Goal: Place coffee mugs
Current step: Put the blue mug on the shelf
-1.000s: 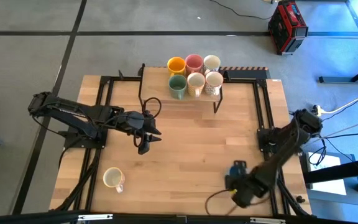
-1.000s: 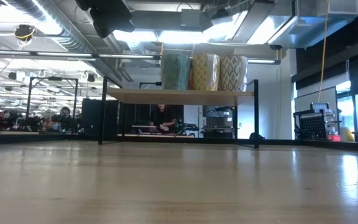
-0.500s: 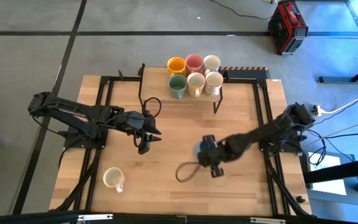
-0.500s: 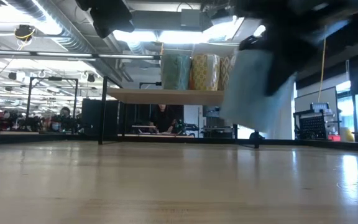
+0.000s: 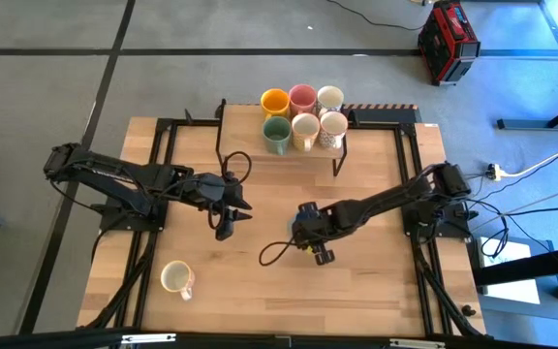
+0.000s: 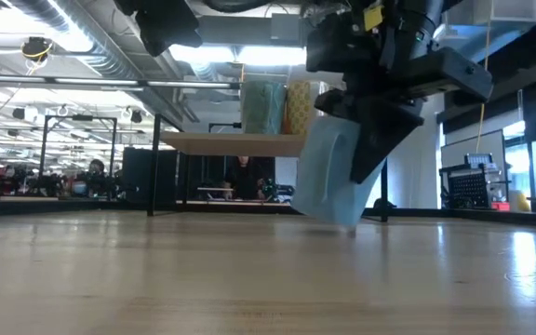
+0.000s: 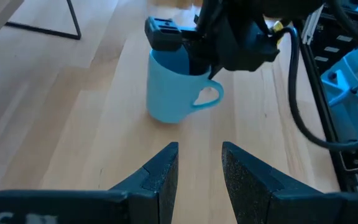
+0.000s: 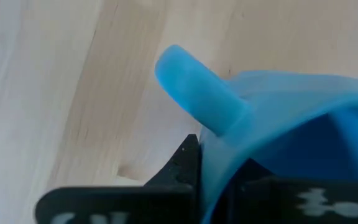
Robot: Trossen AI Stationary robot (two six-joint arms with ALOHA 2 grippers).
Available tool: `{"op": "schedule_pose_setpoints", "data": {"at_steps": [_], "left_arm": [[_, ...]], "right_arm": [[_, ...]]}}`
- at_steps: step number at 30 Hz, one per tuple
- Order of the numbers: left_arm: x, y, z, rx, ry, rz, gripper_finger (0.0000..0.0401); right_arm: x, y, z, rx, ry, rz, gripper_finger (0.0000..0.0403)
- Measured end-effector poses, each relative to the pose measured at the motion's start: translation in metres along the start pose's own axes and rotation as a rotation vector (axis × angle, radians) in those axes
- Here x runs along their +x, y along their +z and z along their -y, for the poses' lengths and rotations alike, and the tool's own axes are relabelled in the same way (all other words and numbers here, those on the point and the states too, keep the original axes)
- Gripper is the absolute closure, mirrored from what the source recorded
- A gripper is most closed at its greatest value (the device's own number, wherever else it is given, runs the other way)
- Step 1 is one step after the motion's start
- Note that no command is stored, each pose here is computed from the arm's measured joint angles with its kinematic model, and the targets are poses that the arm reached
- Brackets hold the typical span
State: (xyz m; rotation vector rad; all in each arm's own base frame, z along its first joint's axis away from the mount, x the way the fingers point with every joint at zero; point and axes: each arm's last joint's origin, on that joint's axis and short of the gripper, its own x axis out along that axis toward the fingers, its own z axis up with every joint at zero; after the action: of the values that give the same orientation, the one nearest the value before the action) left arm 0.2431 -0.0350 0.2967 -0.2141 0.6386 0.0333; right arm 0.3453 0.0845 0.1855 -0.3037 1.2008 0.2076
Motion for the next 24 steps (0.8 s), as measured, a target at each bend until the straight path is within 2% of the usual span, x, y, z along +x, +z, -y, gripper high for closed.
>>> {"op": "schedule_pose_setpoints", "data": {"at_steps": [6,12,15,18,24], "left_arm": [[0.0,0.0,0.0,-0.008,0.0,0.0,0.0283],[-0.0001,-0.0003,0.0008,-0.027,-0.008,-0.003,0.0283],[-0.0001,-0.0005,0.0014,-0.033,-0.013,-0.005,0.0283],[-0.0001,-0.0004,0.0013,-0.034,-0.013,-0.005,0.0283],[-0.0001,0.0003,0.0024,-0.055,-0.042,-0.003,0.0283]], "right_arm": [[0.0022,-0.0008,-0.0011,0.001,0.03,-0.011,0.0376],[0.0022,-0.0004,-0.0015,0.004,0.035,-0.007,0.0376],[0.0023,-0.0004,0.0003,0.055,0.035,-0.006,0.0372],[0.0041,0.001,0.0013,0.095,0.045,0.002,0.0353],[0.0045,0.0049,0.0015,0.122,0.041,0.041,0.0292]]}}
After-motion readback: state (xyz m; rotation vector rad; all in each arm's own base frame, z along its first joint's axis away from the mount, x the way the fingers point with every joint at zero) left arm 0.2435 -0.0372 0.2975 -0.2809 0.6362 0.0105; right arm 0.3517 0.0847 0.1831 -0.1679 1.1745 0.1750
